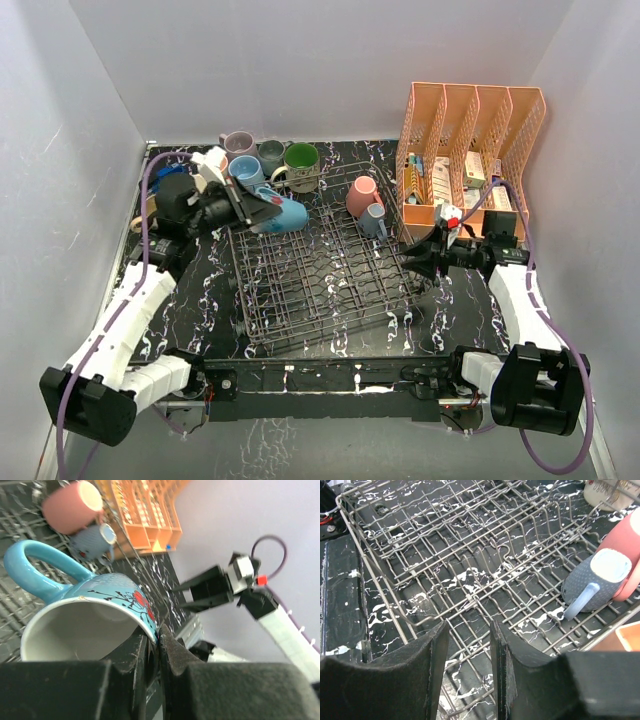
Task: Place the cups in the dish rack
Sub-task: Turn the cup upside down in the dish rack.
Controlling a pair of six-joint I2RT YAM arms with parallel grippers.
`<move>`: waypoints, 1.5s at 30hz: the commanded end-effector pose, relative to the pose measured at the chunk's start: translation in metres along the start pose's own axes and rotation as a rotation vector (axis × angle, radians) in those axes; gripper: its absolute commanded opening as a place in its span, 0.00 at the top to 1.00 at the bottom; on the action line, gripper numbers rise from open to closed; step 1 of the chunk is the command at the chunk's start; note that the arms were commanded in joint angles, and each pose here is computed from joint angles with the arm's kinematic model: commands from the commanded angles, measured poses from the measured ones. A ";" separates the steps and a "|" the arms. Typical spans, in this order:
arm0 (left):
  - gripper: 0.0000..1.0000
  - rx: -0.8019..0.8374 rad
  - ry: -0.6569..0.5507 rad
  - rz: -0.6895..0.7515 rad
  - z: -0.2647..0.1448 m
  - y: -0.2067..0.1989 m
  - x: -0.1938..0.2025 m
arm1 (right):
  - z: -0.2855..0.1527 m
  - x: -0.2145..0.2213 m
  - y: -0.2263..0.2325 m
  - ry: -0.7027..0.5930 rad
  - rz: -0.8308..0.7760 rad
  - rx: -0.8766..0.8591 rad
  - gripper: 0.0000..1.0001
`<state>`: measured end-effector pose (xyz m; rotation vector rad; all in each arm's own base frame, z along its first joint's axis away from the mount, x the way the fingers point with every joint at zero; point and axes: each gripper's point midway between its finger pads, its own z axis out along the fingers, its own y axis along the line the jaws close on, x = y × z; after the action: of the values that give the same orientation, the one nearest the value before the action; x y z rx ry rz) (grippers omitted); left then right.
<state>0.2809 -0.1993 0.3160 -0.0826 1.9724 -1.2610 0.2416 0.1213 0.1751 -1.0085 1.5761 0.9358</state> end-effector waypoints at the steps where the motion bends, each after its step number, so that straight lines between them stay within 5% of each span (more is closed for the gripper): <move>1: 1.00 0.223 -0.006 0.193 0.008 -0.058 0.007 | -0.009 -0.036 0.006 -0.005 -0.130 -0.018 0.59; 14: 1.00 0.608 0.096 0.405 0.014 -0.115 0.094 | -0.029 -0.152 0.044 -0.129 -0.248 -0.055 0.49; 27: 1.00 0.836 0.203 0.445 -0.003 -0.142 0.139 | -0.040 -0.179 0.051 -0.116 -0.532 0.036 0.39; 35: 1.00 0.915 0.366 0.277 -0.023 -0.156 0.150 | -0.043 -0.187 0.050 -0.119 -0.869 0.078 0.22; 45: 1.00 0.982 0.509 0.024 -0.031 -0.170 0.148 | -0.042 -0.190 0.039 -0.123 -1.236 0.120 0.15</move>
<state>0.1178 -0.3389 0.3312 0.7583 1.6566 -2.1106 0.2113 0.1282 0.3582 -1.4172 0.8153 0.2186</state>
